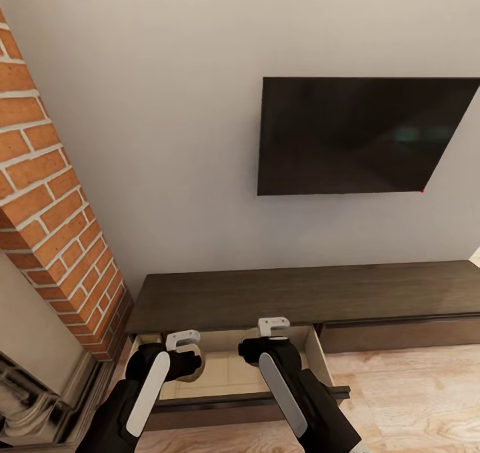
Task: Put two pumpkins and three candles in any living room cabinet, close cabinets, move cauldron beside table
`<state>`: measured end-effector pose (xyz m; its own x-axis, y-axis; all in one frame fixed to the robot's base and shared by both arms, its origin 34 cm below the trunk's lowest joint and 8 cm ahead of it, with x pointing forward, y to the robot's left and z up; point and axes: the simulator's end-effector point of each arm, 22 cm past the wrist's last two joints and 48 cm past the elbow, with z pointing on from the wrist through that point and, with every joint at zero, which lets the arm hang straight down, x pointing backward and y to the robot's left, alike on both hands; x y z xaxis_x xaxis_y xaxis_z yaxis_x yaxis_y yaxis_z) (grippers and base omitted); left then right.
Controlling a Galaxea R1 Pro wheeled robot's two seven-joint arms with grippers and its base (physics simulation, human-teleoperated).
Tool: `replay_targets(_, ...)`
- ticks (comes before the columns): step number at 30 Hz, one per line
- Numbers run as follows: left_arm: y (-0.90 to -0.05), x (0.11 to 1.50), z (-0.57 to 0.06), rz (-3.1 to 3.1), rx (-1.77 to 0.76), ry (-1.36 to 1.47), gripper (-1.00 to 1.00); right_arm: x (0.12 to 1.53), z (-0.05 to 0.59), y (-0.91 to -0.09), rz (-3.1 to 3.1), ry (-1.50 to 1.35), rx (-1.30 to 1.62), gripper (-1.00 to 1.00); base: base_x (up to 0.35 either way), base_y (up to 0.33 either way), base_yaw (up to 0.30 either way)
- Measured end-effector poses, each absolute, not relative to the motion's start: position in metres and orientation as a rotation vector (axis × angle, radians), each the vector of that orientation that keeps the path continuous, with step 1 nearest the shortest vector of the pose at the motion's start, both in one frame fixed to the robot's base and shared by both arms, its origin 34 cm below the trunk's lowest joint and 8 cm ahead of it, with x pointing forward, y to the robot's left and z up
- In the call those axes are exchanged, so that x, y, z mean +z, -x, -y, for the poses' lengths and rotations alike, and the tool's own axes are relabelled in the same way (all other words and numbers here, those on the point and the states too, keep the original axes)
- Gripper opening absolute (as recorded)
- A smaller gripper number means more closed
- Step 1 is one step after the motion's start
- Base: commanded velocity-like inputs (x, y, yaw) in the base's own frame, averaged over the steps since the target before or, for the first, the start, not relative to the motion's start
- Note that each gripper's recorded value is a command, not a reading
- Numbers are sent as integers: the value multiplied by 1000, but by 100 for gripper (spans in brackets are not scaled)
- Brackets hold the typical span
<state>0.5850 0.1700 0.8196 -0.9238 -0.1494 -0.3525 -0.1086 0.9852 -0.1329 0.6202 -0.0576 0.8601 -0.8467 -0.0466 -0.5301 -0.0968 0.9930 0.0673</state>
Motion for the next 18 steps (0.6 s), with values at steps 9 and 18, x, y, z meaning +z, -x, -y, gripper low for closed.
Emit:
replay_targets(9,-586,820,-171,-2759,-153,189,-100,859,58,-619,-2586,100,123,-100,0,0,0)
replay_targets(18,-586,820,-170,-2758,-157,190,-100,859,57,-619,-2586,100,125,-100,29,0,0)
